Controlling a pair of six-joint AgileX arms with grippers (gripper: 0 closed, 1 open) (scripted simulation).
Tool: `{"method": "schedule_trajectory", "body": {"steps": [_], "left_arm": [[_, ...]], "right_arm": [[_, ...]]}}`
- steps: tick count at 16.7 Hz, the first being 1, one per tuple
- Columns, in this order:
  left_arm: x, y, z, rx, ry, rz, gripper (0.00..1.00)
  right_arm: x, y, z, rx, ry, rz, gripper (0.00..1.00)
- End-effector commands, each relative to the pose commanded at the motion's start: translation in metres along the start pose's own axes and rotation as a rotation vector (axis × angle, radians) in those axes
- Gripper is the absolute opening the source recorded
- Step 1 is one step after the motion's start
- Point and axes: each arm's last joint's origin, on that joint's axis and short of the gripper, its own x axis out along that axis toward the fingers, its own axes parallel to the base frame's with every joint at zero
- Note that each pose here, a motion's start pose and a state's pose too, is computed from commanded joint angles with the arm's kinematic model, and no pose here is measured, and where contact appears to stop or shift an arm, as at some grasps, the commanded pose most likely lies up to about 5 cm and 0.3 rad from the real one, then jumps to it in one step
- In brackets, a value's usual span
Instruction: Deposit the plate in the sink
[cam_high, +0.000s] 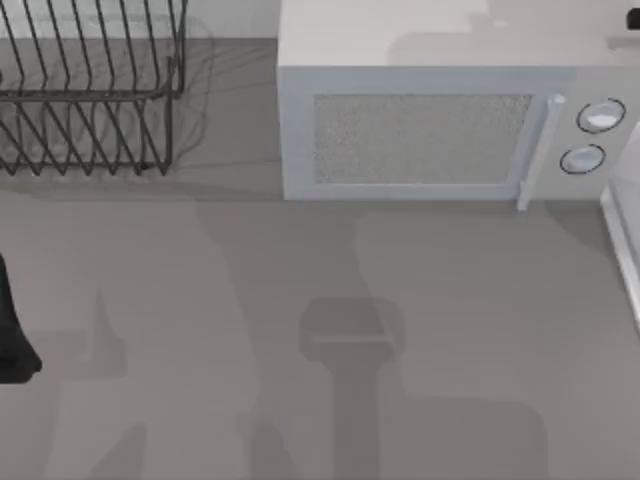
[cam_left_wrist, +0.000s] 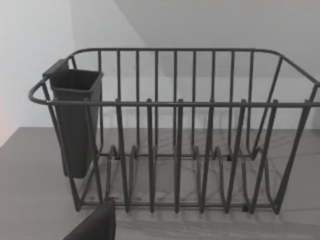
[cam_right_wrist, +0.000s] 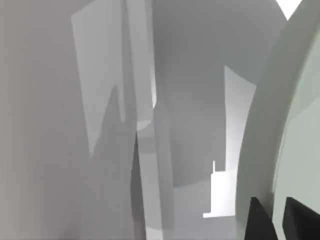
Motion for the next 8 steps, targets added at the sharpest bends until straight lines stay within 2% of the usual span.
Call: {"method": "schedule_trajectory", "body": {"steps": [3,8], "left_arm": [[0.000,0.000,0.000,0.000,0.000,0.000,1.00],[0.000,0.000,0.000,0.000,0.000,0.000,1.00]], "right_arm": [[0.033,-0.009,0.016,-0.063,0.004,0.025,0.00],[0.036,-0.009,0.018,-0.073,0.002,0.029,0.00]]}}
